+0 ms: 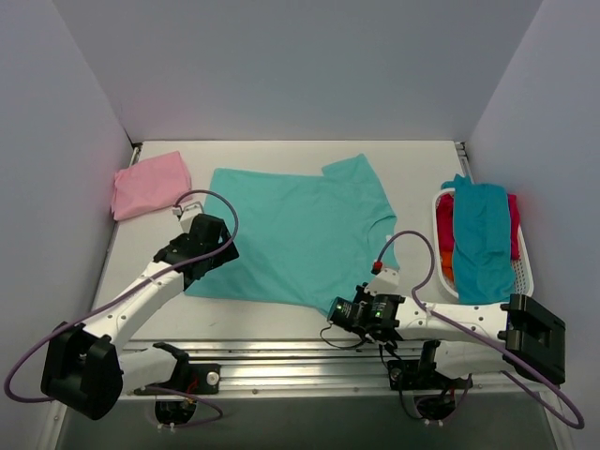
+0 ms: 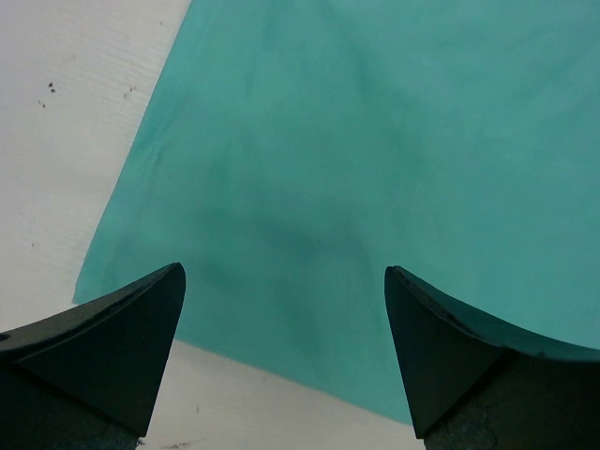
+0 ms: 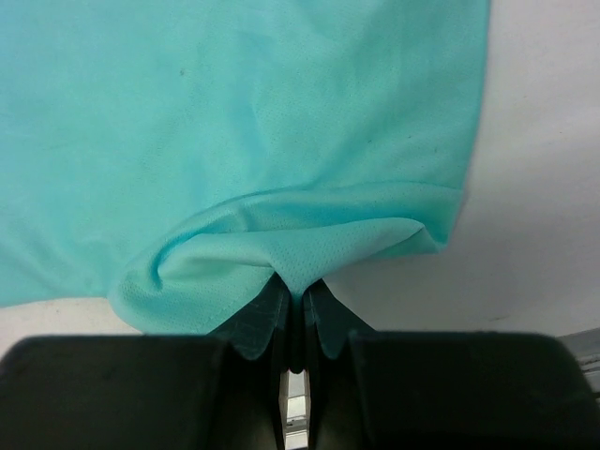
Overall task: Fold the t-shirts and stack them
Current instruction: Flatten the tshirt out, then fold the tshirt
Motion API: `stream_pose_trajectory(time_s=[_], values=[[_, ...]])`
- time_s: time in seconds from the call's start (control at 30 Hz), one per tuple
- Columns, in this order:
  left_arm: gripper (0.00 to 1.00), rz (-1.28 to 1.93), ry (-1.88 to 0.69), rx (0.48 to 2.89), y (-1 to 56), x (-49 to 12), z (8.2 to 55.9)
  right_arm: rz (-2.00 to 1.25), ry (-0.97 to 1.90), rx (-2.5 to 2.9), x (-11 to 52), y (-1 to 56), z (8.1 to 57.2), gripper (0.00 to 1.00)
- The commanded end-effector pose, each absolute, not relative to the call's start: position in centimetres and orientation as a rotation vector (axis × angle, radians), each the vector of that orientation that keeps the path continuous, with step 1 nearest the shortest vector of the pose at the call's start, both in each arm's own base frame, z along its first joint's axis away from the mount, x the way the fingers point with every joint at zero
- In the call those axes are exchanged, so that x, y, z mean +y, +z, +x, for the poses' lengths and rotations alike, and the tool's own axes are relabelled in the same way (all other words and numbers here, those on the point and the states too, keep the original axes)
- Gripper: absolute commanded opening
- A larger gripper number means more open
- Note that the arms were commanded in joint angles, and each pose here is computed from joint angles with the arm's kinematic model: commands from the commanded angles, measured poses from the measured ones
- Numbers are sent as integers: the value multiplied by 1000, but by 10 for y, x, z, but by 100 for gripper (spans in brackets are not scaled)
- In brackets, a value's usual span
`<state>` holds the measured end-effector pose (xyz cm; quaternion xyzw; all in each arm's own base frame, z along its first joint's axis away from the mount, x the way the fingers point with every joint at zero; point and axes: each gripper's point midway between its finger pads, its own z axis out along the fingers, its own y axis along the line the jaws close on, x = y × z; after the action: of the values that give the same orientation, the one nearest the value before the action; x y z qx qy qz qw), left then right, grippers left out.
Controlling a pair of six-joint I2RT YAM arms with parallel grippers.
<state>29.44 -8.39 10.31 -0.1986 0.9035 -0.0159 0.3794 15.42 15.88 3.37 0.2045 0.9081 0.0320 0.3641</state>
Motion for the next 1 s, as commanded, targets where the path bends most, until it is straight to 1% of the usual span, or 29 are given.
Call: stream_pose_trajectory(time_s=[0.0, 0.13, 0.23, 0.27, 0.5, 0.63, 0.97], values=[[97, -548, -8, 2374, 98, -80, 265, 457, 1, 2295, 148, 35, 161, 0], [99, -628, 46, 2371, 90, -71, 248, 437, 7, 2281, 149, 35, 166, 0], [100, -679, 13, 2376, 80, -76, 235, 424, 0, 2275, 149, 39, 175, 0], [95, -673, 1, 2382, 77, -80, 232, 409, -17, 2280, 146, 40, 177, 0], [93, -710, 36, 2408, 58, -88, 220, 484, 74, 2333, 127, 34, 199, 0], [92, -719, 60, 2430, 48, -89, 214, 541, 34, 2342, 115, 31, 200, 0], [88, -693, 117, 2469, 43, -91, 203, 529, 61, 2342, 118, 32, 202, 0]])
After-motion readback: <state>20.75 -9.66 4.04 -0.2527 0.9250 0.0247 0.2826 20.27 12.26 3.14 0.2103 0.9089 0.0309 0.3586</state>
